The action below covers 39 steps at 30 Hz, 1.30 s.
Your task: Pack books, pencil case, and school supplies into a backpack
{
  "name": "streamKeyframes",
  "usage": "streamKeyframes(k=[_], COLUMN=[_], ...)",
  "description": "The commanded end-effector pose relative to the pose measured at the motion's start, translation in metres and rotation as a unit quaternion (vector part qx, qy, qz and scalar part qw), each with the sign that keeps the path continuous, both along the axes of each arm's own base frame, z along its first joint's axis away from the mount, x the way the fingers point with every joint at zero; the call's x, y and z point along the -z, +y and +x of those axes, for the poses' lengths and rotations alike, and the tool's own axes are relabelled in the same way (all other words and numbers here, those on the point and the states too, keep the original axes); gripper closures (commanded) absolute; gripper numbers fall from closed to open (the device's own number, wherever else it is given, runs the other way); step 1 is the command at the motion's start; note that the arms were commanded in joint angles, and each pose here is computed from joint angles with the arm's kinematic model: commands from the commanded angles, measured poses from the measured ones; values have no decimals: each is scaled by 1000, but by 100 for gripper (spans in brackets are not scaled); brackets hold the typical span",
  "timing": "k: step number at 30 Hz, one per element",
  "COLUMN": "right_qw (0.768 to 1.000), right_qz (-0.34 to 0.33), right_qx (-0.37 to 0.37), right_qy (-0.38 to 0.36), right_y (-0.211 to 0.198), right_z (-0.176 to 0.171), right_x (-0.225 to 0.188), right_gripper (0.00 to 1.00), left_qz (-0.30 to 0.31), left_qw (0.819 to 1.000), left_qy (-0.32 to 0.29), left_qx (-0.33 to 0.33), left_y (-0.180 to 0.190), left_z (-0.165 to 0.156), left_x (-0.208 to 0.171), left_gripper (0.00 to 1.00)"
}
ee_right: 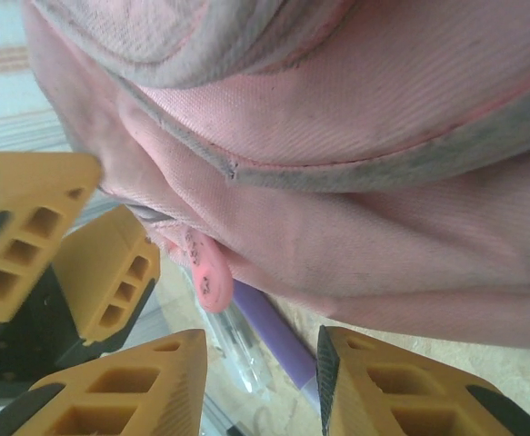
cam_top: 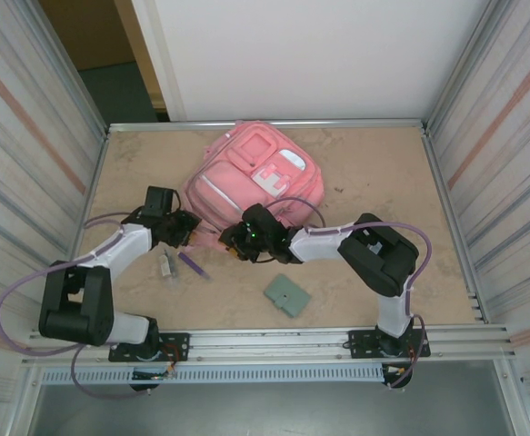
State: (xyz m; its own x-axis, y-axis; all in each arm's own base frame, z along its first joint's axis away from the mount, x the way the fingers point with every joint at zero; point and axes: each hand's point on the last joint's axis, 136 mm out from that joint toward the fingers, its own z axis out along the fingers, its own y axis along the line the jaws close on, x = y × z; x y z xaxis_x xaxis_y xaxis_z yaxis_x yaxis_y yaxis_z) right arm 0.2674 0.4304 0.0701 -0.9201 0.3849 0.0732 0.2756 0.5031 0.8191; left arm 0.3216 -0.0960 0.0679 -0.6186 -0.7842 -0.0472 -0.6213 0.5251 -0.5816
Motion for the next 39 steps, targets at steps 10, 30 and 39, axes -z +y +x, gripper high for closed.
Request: streamKeyframes(k=[10,30,39], right_qw=[998,993,989], right_qz=[28,-81,-91], right_qx=[50,48,14], right_qy=[-14,-69,-111], right_y=[9,-6,-1], right_z=[37,50,45], right_x=[-17,17,3], right_gripper=[63,75,100], left_qz=[-41,-62,-56], left_qw=[998,997,997], left_qy=[3,-26,-32], left_qx=[37,48,44], left_y=[-12,-29,-21], left_z=[11,-11,-11], left_x=[4,-13,-14], left_gripper=[82,87,85])
